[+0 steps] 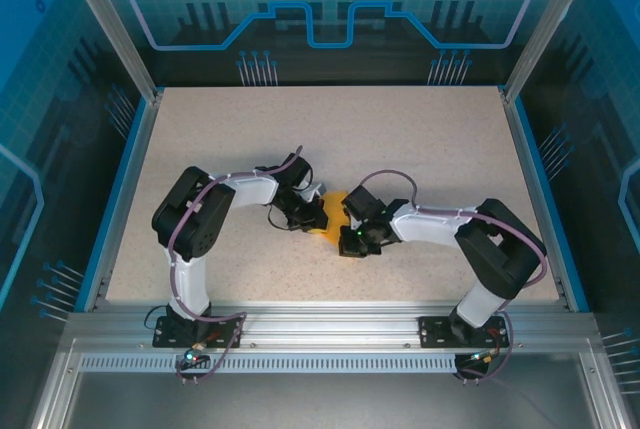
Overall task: Fold a paper plane with a square sheet of paper (fold left side to right side)
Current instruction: Third fold the triangle at the center of the table.
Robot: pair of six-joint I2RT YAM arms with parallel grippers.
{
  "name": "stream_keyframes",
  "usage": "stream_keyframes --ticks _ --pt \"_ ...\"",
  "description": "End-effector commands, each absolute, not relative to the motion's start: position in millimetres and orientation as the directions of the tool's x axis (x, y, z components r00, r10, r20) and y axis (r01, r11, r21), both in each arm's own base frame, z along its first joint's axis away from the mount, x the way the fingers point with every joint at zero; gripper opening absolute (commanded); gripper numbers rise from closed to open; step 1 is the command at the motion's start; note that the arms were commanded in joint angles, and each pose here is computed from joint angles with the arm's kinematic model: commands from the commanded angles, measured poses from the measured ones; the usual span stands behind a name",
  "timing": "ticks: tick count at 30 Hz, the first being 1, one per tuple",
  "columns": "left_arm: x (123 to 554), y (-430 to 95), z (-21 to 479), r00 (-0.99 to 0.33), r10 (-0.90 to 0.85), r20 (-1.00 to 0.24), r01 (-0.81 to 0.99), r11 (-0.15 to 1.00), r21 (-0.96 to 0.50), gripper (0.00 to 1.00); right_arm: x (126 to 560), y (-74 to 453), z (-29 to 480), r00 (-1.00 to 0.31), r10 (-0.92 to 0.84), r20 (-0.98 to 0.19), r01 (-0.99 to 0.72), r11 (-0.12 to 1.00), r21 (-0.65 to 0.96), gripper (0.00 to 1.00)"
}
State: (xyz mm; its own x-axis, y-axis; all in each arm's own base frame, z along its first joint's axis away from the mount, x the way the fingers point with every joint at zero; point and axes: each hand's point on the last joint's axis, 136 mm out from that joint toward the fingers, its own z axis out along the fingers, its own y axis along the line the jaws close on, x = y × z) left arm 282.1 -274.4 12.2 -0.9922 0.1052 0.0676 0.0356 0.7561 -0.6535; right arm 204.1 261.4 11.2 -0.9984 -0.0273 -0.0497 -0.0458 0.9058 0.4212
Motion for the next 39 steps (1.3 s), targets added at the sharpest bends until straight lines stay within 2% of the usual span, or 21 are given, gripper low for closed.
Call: stream_keyframes --ticks 1,16,19,23,27,32,34,39 --pt "263.5 -249.4 -18.4 -0.985 0.086 0.151 -0.006 0.853 -0.522 0.06 170.2 222.9 -7.9 -0.998 0.003 0.070 0.022 0.960 0.279 0.00" --pt "265.3 -249.5 -16.2 -0.986 0.086 0.146 -0.003 0.853 -0.522 0.06 153.1 203.7 -9.5 -0.995 0.057 0.083 0.077 0.960 0.268 0.00" --pt "266.1 -250.4 -14.9 -0.986 0.087 0.143 -0.001 0.852 -0.524 0.05 158.2 211.8 -2.2 -0.999 0.021 0.046 0.034 0.948 0.316 0.00" --pt "266.9 -250.8 -14.2 -0.986 0.086 0.140 0.000 0.850 -0.527 0.06 182.5 239.7 23.6 -0.993 -0.075 -0.087 -0.105 0.903 0.417 0.00" --pt "267.8 -251.2 -13.6 -0.987 0.085 0.136 0.000 0.849 -0.528 0.06 214.6 274.5 73.2 -0.945 -0.129 -0.300 -0.274 0.811 0.517 0.00" --pt "268.4 -252.2 -12.9 -0.987 0.085 0.136 0.000 0.847 -0.532 0.05 241.0 283.0 116.8 -0.871 -0.108 -0.479 -0.376 0.773 0.510 0.00" --pt "268.8 -252.1 -12.8 -0.987 0.083 0.136 -0.002 0.847 -0.531 0.06 248.0 275.2 116.0 -0.877 -0.086 -0.473 -0.348 0.792 0.501 0.00" --pt "269.3 -252.2 -11.5 -0.988 0.084 0.132 0.001 0.847 -0.532 0.06 243.8 259.2 85.2 -0.944 -0.083 -0.319 -0.240 0.836 0.493 0.00"
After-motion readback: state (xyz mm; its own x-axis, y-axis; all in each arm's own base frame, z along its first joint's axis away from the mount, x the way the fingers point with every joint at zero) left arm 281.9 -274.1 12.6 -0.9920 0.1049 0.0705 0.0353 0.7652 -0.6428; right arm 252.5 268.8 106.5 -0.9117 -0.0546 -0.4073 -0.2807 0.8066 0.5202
